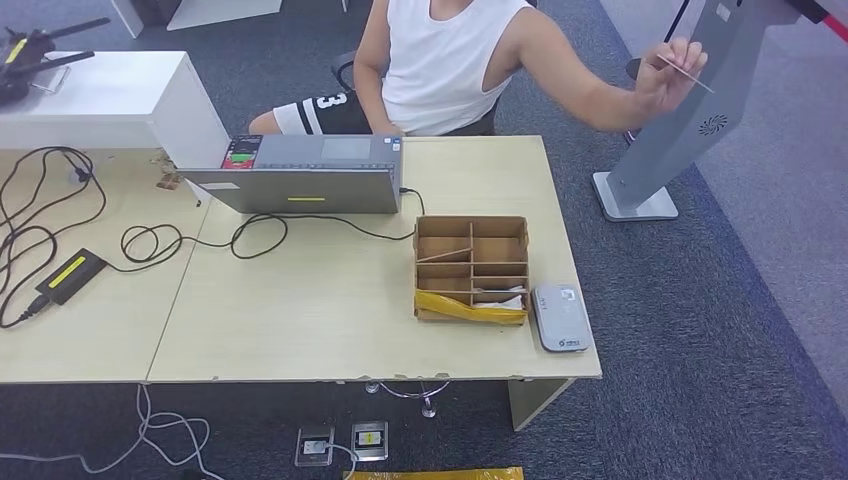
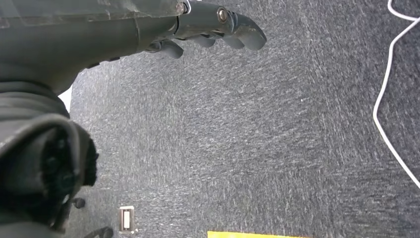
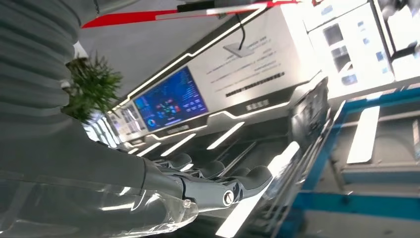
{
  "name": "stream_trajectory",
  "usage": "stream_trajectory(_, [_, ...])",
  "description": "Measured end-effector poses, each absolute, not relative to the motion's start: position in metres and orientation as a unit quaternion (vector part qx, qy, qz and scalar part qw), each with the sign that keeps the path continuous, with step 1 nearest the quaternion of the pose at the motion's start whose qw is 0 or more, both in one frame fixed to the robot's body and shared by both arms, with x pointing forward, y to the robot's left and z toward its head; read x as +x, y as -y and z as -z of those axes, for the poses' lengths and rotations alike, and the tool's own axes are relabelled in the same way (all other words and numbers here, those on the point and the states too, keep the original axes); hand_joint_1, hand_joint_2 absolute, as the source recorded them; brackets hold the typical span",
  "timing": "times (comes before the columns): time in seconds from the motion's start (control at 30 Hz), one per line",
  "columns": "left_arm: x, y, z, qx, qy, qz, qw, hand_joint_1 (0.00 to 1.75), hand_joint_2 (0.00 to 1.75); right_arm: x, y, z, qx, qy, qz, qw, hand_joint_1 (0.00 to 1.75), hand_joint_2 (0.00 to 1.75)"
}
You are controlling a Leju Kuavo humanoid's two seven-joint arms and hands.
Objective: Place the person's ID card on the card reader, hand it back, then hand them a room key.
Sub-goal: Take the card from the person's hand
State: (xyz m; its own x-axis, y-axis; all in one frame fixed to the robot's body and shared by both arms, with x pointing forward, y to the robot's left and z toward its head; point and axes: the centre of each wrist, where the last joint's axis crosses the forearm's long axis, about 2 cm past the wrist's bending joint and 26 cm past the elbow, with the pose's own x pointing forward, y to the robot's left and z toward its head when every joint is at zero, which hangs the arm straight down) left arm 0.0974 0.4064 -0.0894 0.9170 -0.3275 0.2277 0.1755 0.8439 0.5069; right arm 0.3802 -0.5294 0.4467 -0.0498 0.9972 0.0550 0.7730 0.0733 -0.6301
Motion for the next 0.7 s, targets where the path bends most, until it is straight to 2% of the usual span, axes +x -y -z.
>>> stream_trajectory(0.2, [0.099,-0.412,0.088,0.24,0.16,0.142,0.947,0.0,0.0,0.416,0.478,-0.448,-0.604,0.67,-0.344,0.262,0.0,1.75])
stream_trajectory(0.37, [0.1,-0.418,0.086,0.237,0.164,0.149,0.946,0.0,0.0,0.449,0.442,-0.429,-0.572,0.648,-0.416,0.283,0.0,1.75])
stream_trajectory(0.7, [0.101,-0.426,0.084,0.242,0.164,0.15,0.945,0.0,0.0,0.485,0.399,-0.382,-0.527,0.632,-0.47,0.319,0.0,1.75])
